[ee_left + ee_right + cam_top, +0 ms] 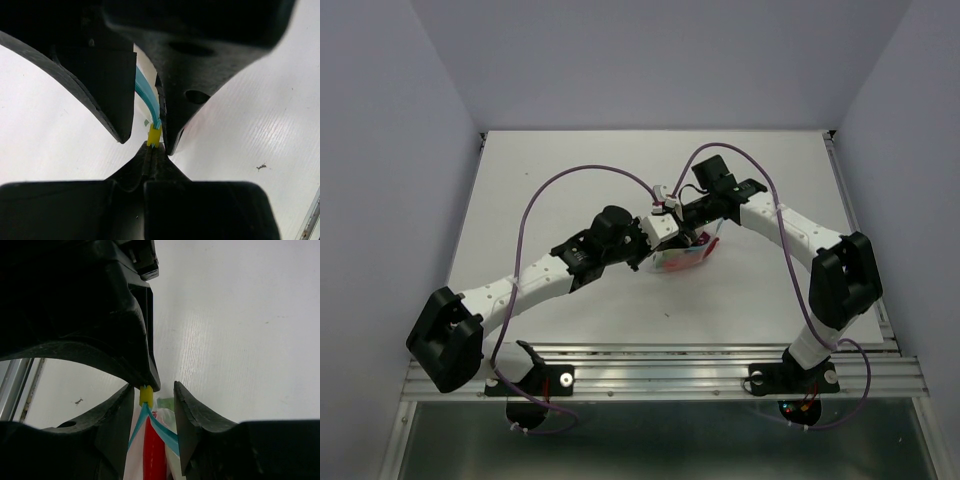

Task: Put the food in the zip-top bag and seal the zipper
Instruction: Zip up the zip-top bag

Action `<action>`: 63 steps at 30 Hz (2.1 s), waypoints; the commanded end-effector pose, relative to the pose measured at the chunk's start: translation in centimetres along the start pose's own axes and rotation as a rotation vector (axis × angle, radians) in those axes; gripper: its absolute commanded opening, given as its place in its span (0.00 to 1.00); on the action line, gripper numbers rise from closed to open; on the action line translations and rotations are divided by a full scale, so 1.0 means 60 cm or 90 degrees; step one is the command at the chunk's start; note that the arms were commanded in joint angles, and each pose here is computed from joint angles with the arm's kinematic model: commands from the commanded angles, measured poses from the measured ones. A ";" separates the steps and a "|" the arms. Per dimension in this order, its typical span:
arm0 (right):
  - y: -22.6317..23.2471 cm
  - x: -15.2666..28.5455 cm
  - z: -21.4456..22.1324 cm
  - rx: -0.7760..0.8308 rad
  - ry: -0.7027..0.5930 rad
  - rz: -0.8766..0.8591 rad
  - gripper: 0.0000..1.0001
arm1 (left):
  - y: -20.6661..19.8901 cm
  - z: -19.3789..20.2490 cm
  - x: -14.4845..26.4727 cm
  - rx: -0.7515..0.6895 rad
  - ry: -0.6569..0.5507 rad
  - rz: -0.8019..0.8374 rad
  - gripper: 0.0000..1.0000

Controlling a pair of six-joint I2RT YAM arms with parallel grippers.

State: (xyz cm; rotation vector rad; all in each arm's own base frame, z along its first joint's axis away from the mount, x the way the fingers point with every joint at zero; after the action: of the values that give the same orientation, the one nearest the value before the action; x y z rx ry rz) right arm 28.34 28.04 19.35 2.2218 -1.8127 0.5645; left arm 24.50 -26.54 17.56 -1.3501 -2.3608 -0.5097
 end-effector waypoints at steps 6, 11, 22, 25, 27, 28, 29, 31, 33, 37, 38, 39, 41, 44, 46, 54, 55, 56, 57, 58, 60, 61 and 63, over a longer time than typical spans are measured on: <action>-0.018 0.008 -0.031 0.061 0.014 0.034 0.26 | 0.011 -0.033 0.007 -0.001 -0.035 -0.020 0.00; -0.023 0.009 -0.032 0.059 0.022 0.043 0.01 | 0.013 -0.030 0.009 0.003 -0.034 -0.030 0.00; -0.028 0.030 -0.011 0.071 0.096 0.101 0.01 | 0.034 0.003 0.022 0.077 -0.013 -0.129 0.00; -0.033 0.047 -0.008 0.073 0.118 0.129 0.01 | 0.035 0.014 0.027 0.092 -0.012 -0.145 0.00; -0.039 0.058 -0.009 0.068 0.122 0.143 0.01 | 0.035 0.019 0.029 0.096 -0.014 -0.147 0.00; -0.043 0.068 -0.006 0.062 0.127 0.152 0.01 | 0.043 0.021 0.032 0.097 -0.010 -0.169 0.00; -0.044 0.070 -0.005 0.061 0.133 0.155 0.01 | 0.044 0.021 0.034 0.097 -0.011 -0.170 0.00; -0.049 0.083 0.004 0.063 0.154 0.171 0.01 | 0.047 0.020 0.037 0.098 -0.015 -0.174 0.00; -0.051 0.091 0.012 0.063 0.168 0.177 0.01 | 0.049 0.019 0.040 0.098 -0.017 -0.180 0.00; -0.053 0.098 0.025 0.057 0.191 0.181 0.01 | 0.050 0.022 0.043 0.102 -0.012 -0.181 0.00; -0.054 0.098 0.029 0.056 0.196 0.181 0.01 | 0.050 0.023 0.044 0.104 -0.011 -0.183 0.00; -0.052 0.098 0.032 0.055 0.202 0.178 0.01 | 0.051 0.024 0.044 0.104 -0.011 -0.185 0.00; -0.056 0.108 0.042 0.056 0.225 0.187 0.01 | 0.054 0.027 0.046 0.105 -0.006 -0.195 0.00; -0.059 0.120 0.057 0.046 0.259 0.202 0.01 | 0.061 0.031 0.051 0.111 0.001 -0.216 0.00; -0.063 0.130 0.066 0.039 0.279 0.215 0.01 | 0.062 0.032 0.056 0.111 -0.002 -0.220 0.00; -0.069 0.180 0.090 0.020 0.323 0.255 0.01 | 0.075 0.038 0.067 0.124 -0.008 -0.245 0.00; -0.070 0.190 0.097 0.012 0.332 0.264 0.01 | 0.077 0.042 0.066 0.126 0.000 -0.250 0.00; -0.071 0.202 0.102 0.008 0.341 0.275 0.01 | 0.080 0.042 0.066 0.130 0.002 -0.253 0.00; -0.070 0.210 0.109 0.003 0.354 0.283 0.01 | 0.081 0.045 0.064 0.131 0.006 -0.252 0.00; -0.070 0.217 0.113 0.000 0.360 0.290 0.01 | 0.082 0.047 0.063 0.132 0.009 -0.253 0.00; -0.071 0.239 0.122 -0.011 0.379 0.309 0.01 | 0.086 0.052 0.062 0.137 0.015 -0.260 0.00; -0.071 0.246 0.127 -0.014 0.387 0.314 0.01 | 0.087 0.053 0.062 0.138 0.017 -0.260 0.00; -0.070 0.270 0.137 -0.020 0.408 0.335 0.01 | 0.090 0.055 0.061 0.140 0.020 -0.263 0.00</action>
State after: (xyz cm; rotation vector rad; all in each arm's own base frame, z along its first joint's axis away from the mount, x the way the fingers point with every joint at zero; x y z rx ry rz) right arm 34.16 19.16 19.13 1.6974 -1.9839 0.9729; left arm 26.15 -22.69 17.85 -0.9601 -2.5753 -0.3126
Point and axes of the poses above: each gripper's point midway between its finger pads, its own x axis back along the fingers, its own y axis along the line the jaws close on, z = x × y, the point moved 4 cm from there along x, back along the fingers, and after that the axes turned 3 degrees about x, right-handed, at the moved point
